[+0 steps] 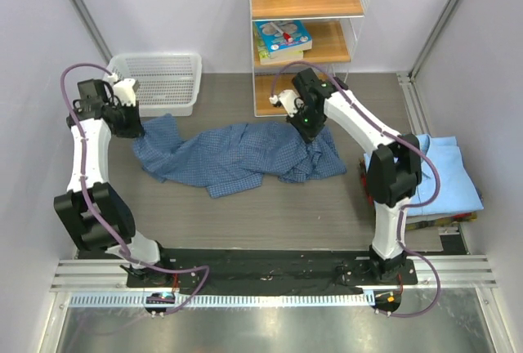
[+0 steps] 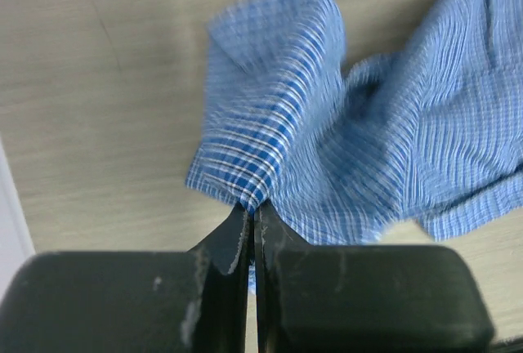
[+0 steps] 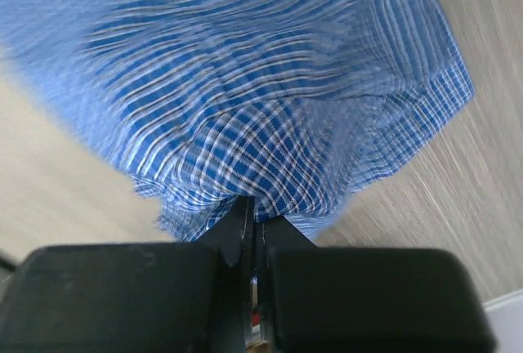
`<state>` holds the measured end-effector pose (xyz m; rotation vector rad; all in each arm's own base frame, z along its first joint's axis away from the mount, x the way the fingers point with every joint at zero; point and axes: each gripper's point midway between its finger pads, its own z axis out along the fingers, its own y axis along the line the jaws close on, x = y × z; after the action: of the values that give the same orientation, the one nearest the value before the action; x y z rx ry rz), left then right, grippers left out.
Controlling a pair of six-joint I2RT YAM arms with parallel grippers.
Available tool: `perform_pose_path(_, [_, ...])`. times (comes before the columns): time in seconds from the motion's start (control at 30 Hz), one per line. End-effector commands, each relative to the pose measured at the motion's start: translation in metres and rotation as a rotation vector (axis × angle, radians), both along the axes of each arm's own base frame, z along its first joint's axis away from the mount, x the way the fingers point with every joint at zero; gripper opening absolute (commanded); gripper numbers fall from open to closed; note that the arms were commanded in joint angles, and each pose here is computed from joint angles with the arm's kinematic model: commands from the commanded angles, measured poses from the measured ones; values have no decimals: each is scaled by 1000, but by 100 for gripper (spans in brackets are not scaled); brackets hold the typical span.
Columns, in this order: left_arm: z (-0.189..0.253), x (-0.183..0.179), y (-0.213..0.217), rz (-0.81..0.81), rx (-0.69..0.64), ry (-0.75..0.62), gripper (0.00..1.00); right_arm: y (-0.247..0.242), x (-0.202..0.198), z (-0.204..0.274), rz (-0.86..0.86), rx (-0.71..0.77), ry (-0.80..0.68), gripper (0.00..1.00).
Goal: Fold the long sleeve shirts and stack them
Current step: Move the shirt to the center of the board, then flatten the shirt out
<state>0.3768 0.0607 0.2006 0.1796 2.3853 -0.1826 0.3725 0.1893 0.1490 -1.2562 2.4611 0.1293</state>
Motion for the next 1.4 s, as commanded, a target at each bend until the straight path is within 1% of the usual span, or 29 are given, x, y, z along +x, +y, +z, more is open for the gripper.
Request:
perform_pose_path(0.0, [23,-32,-21,-143,-25,-27,0,-52,65,40,-199,-20,-201,1])
perform_pose_path(0.03, [28,-44,-37,-273,-39,-58,0,-53,71,48,-206,-1,-219,1])
perform_pose_path(0.1, [49,-75,-65,-415,-49,-111,0,-44,81,74,-180,63,-278,1])
perform_pose_path(0.13, [49,-103,-83,-489,-93,-66,0,-37,81,83,-155,93,-291,1])
perform_pose_path(0.17, [65,-123,-113,-659,-80,-142,0,-31,83,96,-138,131,-319,1])
perform_pose_path(0.23, [71,-145,-141,-767,-87,-162,0,-13,84,114,-83,169,-367,1])
perform_pose_path(0.33, [92,-192,-207,-966,-214,-202,0,7,80,134,-20,232,-407,1])
perform_pose_path(0.37, [101,-195,-226,-973,-284,-214,0,11,80,139,-4,252,-418,1])
perform_pose_path(0.43, [112,-230,-268,-1141,-370,-212,0,17,73,139,22,268,-412,1])
perform_pose_path(0.47, [122,-235,-285,-1207,-391,-267,0,17,74,138,29,260,-421,1])
perform_pose_path(0.53, [130,-255,-308,-1283,-515,-191,3,13,72,118,25,226,-390,11])
perform_pose_path(0.57, [132,-255,-315,-1297,-543,-164,6,4,76,109,-3,173,-392,28])
perform_pose_path(0.6, [135,-252,-323,-1315,-545,-130,17,-4,77,96,-26,132,-375,37])
perform_pose_path(0.63, [133,-250,-329,-1317,-536,-107,31,-11,80,85,-53,95,-358,48])
perform_pose_path(0.67, [134,-239,-331,-1269,-522,-100,41,-21,75,78,-88,98,-312,67])
perform_pose_path(0.7, [129,-214,-331,-1168,-474,-115,47,-23,68,73,-95,125,-267,73])
perform_pose_path(0.73, [119,-180,-317,-1046,-480,-86,48,-29,55,73,-109,151,-219,77])
perform_pose_path(0.77, [115,-161,-306,-979,-505,-76,49,-35,45,75,-119,179,-186,87])
perform_pose_path(0.8, [113,-136,-291,-891,-541,-84,49,-29,22,60,-83,222,-96,87])
perform_pose_path(0.83, [99,-124,-278,-823,-617,-7,50,-30,0,76,-51,254,-103,88])
perform_pose_path(0.87, [90,-101,-247,-720,-625,-10,51,-29,-28,53,-25,268,-15,89])
perform_pose_path(0.9, [78,-101,-235,-679,-628,34,51,-15,-51,56,46,350,25,89])
perform_pose_path(0.93, [60,-96,-223,-667,-598,44,52,-10,-73,71,90,398,-4,89])
perform_pose_path(0.97, [50,-91,-208,-612,-591,49,54,3,-103,52,151,401,68,89])
perform_pose_path(1.07, [16,-81,-172,-469,-578,67,58,25,-155,29,278,403,94,92])
perform_pose_path(1.13, [-1,-86,-164,-443,-552,115,70,40,-177,3,356,341,128,94])
perform_pose_path(1.17, [-9,-88,-161,-484,-513,107,81,38,-185,-23,355,284,178,95])
perform_pose_path(1.23, [-21,-98,-158,-497,-478,139,83,52,-189,-40,410,218,136,98])
perform_pose_path(1.37, [-38,-130,-157,-692,-390,113,83,62,-193,-77,420,103,148,100])
